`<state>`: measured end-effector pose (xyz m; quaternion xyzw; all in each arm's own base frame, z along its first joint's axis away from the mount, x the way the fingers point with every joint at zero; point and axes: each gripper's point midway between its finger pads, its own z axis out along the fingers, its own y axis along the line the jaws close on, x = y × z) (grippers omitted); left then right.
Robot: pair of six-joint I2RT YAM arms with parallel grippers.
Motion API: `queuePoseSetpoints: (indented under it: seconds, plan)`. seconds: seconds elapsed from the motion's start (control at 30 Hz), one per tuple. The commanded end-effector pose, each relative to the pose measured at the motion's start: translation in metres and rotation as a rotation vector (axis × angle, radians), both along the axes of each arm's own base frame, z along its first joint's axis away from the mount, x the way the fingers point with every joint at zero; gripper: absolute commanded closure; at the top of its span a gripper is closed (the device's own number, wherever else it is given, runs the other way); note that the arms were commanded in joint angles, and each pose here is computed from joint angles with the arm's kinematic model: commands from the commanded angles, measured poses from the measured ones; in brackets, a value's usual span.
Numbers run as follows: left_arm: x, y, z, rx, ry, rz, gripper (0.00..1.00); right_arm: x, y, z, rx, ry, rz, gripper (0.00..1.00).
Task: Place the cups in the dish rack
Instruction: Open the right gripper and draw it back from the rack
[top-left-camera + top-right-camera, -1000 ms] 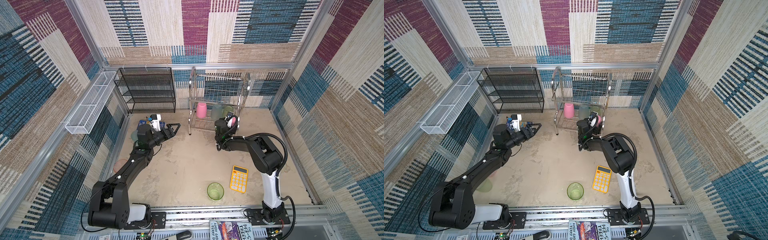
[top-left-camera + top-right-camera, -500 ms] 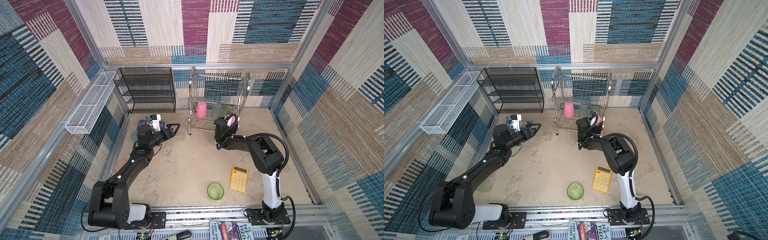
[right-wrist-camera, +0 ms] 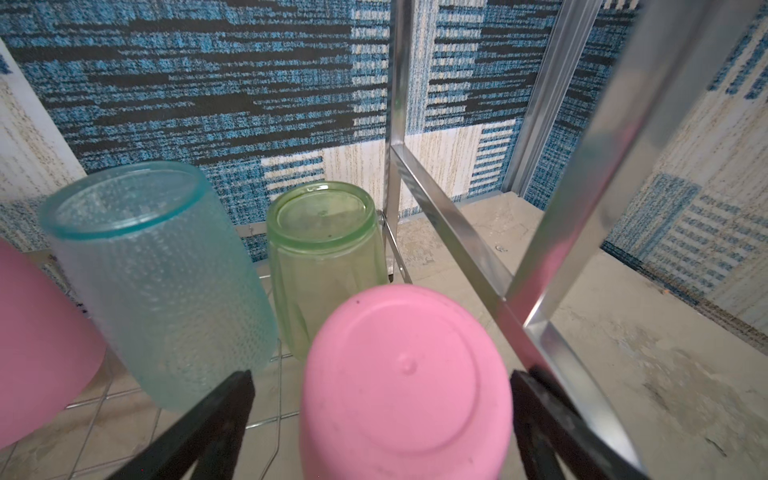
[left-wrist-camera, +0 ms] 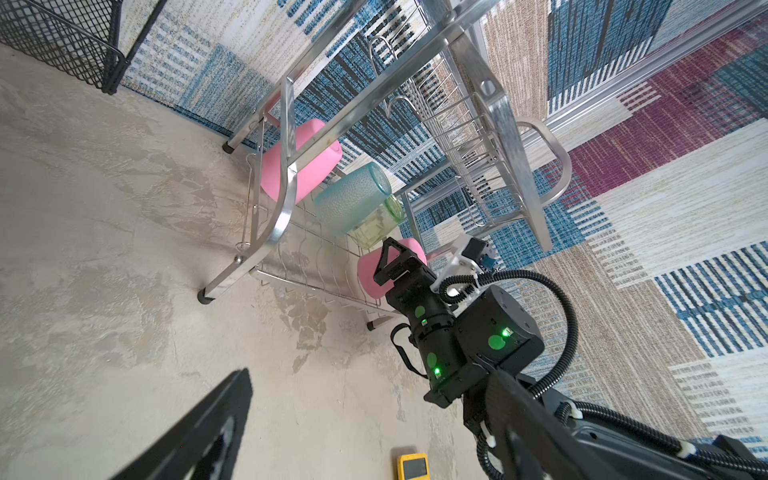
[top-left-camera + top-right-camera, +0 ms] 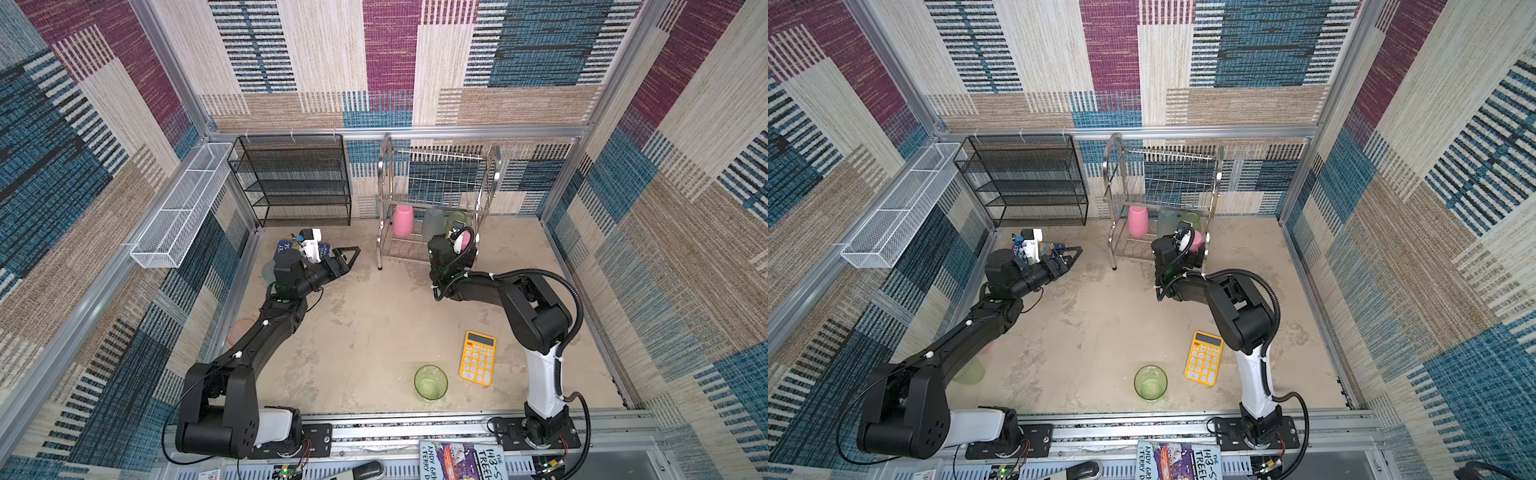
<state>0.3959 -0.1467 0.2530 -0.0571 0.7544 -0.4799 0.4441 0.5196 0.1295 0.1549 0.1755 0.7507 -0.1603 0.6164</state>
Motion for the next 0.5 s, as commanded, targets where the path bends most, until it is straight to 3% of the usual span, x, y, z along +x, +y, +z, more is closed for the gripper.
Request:
queuePoseSetpoints:
  seconds: [0.0,0.47]
  plan:
    - [0.0,0.001,0.009,-0.023,-0.021,0.008,0.08,-0.002,0.005,0.01,0.002,-0.027,0.016,0.01]
    - [0.0,0.008,0.012,-0.021,-0.031,0.036,0.09,-0.024,0.017,0.014,-0.007,-0.03,0.06,0.0]
